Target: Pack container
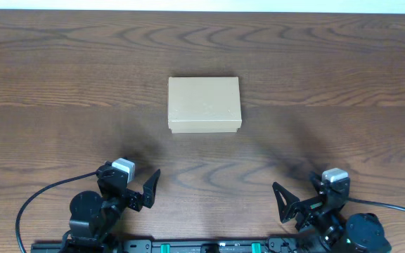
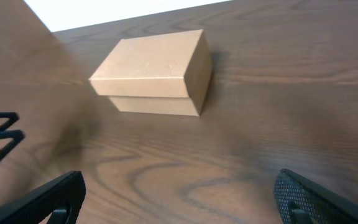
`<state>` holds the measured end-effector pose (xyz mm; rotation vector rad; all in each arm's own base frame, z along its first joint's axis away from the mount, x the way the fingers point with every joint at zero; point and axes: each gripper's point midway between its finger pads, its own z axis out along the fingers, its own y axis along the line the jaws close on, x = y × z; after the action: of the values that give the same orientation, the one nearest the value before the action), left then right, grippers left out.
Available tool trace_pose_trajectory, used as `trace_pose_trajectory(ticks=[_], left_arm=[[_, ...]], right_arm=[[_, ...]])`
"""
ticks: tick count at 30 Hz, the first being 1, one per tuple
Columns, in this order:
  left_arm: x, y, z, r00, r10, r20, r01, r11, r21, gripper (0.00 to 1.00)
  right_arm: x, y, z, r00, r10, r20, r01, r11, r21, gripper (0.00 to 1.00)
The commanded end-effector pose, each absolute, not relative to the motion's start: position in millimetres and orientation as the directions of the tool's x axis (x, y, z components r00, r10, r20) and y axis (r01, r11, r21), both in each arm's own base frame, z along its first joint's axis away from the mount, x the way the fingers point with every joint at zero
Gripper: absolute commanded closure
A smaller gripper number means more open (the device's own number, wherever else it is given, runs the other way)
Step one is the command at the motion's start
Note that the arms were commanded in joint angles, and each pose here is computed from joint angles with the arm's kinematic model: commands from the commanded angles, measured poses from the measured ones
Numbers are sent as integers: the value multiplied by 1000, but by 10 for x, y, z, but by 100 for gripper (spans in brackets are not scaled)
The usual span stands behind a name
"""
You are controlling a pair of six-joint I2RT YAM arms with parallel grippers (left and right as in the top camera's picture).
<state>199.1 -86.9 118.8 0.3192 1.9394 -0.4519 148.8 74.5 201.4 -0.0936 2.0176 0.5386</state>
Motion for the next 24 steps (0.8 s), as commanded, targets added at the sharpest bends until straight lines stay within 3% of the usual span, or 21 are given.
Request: trace_pose_trajectory(ticks=[1, 17, 24], left_arm=[[1993, -869, 1124, -409, 2, -913, 414, 892, -184, 5], [1993, -869, 1124, -409, 1, -912, 414, 892, -184, 5], [1993, -869, 1124, -409, 2, -913, 414, 892, -184, 5]], right_arm=[[1537, 683, 1841, -482, 133, -866, -264, 920, 289, 1], [1965, 855, 1082, -477, 136, -868, -245, 928, 280, 1], [1976, 866, 1115, -466, 141, -874, -252, 925, 283, 1]])
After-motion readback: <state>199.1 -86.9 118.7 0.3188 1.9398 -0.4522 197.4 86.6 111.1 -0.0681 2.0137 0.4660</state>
